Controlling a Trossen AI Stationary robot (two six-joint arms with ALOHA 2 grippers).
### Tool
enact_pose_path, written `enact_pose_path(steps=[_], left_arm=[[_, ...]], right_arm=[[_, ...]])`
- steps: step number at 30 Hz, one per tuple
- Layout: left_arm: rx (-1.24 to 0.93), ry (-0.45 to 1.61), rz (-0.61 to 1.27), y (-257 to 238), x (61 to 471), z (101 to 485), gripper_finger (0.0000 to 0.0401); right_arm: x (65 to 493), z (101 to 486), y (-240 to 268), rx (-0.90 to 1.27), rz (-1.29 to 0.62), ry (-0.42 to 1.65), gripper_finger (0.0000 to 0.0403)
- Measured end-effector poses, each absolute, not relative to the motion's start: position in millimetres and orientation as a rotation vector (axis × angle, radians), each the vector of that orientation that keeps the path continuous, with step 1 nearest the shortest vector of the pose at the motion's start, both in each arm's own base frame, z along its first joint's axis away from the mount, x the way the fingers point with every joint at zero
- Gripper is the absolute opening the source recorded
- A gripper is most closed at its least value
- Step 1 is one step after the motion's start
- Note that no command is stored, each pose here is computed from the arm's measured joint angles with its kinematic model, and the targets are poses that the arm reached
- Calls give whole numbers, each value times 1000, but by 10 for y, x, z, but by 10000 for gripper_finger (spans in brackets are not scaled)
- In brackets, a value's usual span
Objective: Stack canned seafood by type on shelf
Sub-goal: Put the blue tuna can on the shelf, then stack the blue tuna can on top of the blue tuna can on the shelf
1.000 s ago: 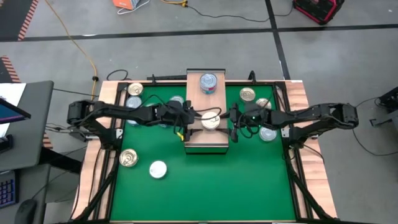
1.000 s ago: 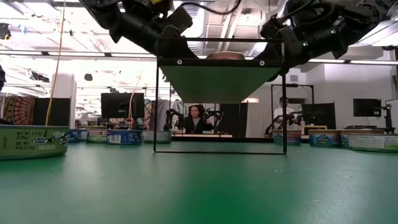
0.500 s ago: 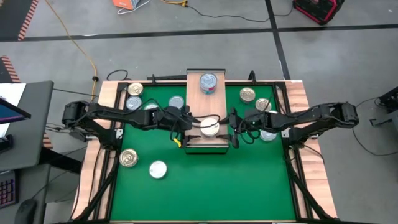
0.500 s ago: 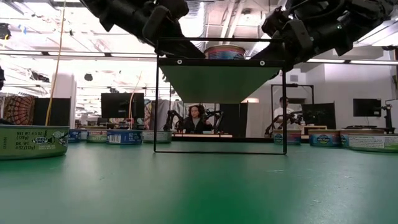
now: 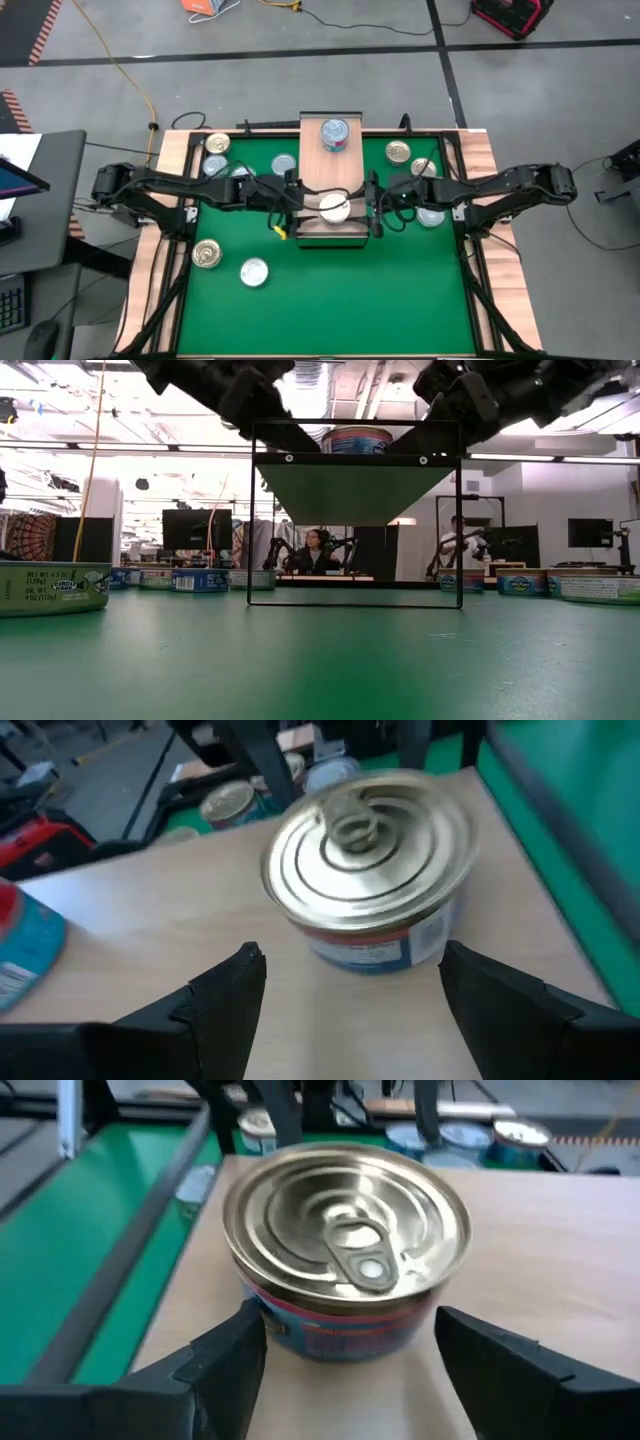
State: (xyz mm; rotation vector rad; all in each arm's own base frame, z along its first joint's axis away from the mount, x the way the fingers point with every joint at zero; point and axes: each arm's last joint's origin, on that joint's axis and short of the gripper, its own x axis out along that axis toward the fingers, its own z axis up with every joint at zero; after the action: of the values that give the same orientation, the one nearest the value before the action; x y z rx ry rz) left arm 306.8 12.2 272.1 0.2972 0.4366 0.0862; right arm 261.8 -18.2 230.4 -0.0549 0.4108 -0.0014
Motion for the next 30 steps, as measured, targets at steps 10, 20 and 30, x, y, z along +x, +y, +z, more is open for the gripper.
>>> enact_pose_path(steps=[10,20,30], left_arm=[[293,332,188,40,2570,2960,288],[166,314,260,-64,2283,2816,288],[217,278,258,-275,2265,2843,288]], right_arm=[[2244,2642,-258,-68,-160,487,315],[1838,2629,-559,83,-796,501,315],[1972,2062,-1221,180,-1125,754,315]])
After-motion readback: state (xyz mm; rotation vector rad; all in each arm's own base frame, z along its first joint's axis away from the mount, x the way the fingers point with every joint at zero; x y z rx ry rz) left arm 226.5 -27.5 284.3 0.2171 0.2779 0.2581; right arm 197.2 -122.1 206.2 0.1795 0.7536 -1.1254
